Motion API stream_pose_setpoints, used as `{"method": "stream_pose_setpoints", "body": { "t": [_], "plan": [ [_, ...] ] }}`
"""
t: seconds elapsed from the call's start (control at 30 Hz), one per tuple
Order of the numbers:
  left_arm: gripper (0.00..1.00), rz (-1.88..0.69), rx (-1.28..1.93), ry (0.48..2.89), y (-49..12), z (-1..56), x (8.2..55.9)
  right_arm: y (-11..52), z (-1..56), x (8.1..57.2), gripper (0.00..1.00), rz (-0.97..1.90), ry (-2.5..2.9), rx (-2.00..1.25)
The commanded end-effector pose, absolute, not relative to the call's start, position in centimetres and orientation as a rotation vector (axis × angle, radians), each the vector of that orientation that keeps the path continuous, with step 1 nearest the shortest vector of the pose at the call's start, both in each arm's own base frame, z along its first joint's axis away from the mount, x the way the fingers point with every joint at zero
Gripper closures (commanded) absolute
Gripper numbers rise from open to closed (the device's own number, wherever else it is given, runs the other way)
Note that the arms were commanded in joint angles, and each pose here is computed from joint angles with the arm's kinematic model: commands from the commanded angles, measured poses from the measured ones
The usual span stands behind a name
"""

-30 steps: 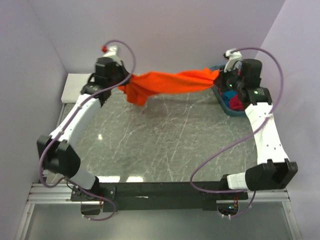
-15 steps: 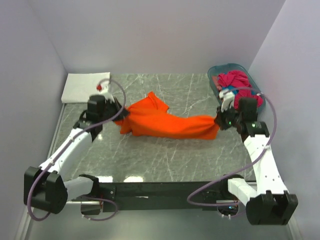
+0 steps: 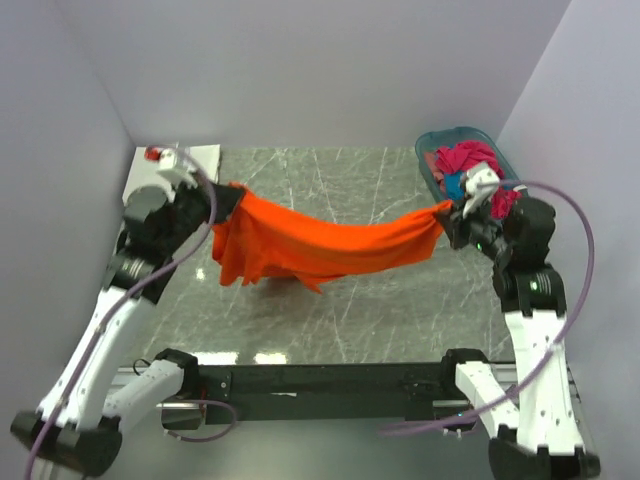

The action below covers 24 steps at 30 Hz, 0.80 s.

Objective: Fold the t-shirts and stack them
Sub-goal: Flatten the tshirt out

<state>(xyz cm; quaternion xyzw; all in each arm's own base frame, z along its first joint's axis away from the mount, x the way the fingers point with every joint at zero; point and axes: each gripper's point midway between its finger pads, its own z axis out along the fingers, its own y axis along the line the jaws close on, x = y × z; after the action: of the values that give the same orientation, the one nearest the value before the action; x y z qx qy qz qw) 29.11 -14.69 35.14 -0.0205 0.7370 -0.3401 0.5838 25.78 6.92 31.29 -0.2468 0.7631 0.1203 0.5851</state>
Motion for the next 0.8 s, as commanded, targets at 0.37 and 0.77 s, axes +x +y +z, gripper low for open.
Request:
{"method": "stream_pose_setpoints", "body": {
  "t": [0.37,0.77],
  "plan": [
    [0.46,-0.696,-0.247,2.234,-17.9,13.9,53.7,4.4,17.9,44.6,0.59,0.162,2.291,-0.167],
    [0.32,-0.457,0.039,2.108,-16.6,24.0,45.9,13.6,18.9,31.8,0.29,0.711,1.905,-1.055]
  ]
}}
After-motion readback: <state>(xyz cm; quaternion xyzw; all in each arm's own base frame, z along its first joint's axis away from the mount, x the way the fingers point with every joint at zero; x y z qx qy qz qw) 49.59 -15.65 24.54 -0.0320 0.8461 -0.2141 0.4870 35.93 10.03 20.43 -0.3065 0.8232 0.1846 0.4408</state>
